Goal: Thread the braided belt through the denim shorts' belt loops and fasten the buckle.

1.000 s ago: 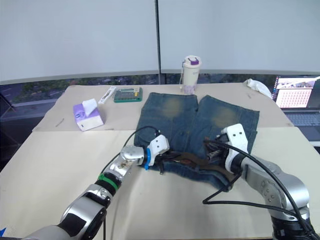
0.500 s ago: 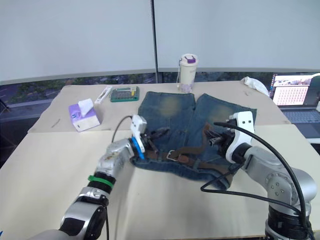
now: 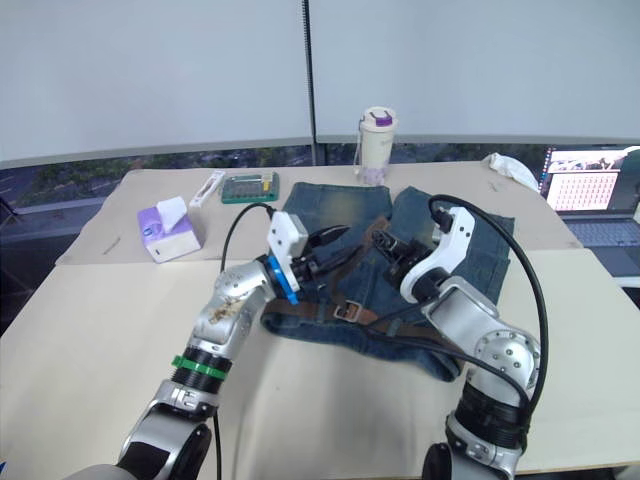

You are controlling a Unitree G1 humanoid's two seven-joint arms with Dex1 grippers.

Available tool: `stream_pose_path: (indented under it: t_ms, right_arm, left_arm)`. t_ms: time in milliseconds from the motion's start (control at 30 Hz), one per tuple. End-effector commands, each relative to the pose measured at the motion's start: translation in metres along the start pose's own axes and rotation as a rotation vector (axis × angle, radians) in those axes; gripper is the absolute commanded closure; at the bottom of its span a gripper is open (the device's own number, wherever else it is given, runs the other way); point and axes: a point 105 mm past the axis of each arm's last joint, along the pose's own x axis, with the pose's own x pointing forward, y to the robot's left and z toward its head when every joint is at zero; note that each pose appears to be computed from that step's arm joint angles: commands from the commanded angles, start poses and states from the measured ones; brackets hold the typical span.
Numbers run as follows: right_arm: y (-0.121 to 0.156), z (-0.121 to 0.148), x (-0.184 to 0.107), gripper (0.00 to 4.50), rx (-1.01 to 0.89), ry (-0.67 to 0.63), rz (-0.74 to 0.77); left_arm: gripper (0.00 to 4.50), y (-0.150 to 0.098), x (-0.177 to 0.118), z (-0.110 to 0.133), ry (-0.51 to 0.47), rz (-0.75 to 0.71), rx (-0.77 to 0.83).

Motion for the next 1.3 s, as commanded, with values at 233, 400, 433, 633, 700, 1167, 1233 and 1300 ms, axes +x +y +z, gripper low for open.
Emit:
stream_pose_path:
  t_ms: [233, 400, 433, 633, 700, 1167, 1233, 1300]
  right_arm:
    - [0.028, 0.012, 0.005, 4.50, 0.106, -0.065, 0.077]
    - [0.028, 0.007, 0.005, 4.50, 0.092, -0.043, 0.078]
    - [0.027, 0.007, 0.004, 4.50, 0.089, -0.040, 0.074]
    - [0.024, 0.004, 0.004, 4.50, 0.086, -0.032, 0.060]
    - [0.023, 0.004, 0.004, 4.50, 0.088, -0.035, 0.055]
    - [0.026, 0.005, -0.013, 3.44, -0.160, -0.014, 0.132]
    - [0.024, 0.004, -0.018, 2.50, -0.364, 0.023, 0.140]
    - [0.022, -0.004, -0.022, 2.35, -0.569, 0.074, 0.158]
  left_arm:
    - [0.03, -0.003, 0.009, 0.003, 0.012, 0.105, 0.138]
    - [0.84, 0.000, 0.013, 0.005, 0.000, 0.156, 0.170]
    - [1.15, 0.001, 0.013, 0.008, -0.006, 0.162, 0.197]
    - [3.20, 0.003, 0.015, 0.016, -0.032, 0.170, 0.341]
    - [3.86, 0.005, 0.015, 0.019, -0.040, 0.181, 0.385]
    - [4.50, 0.012, 0.005, -0.006, 0.066, 0.203, 0.417]
    - [4.50, 0.014, -0.001, -0.015, 0.121, 0.188, 0.411]
    - [4.50, 0.017, -0.007, -0.023, 0.164, 0.182, 0.387]
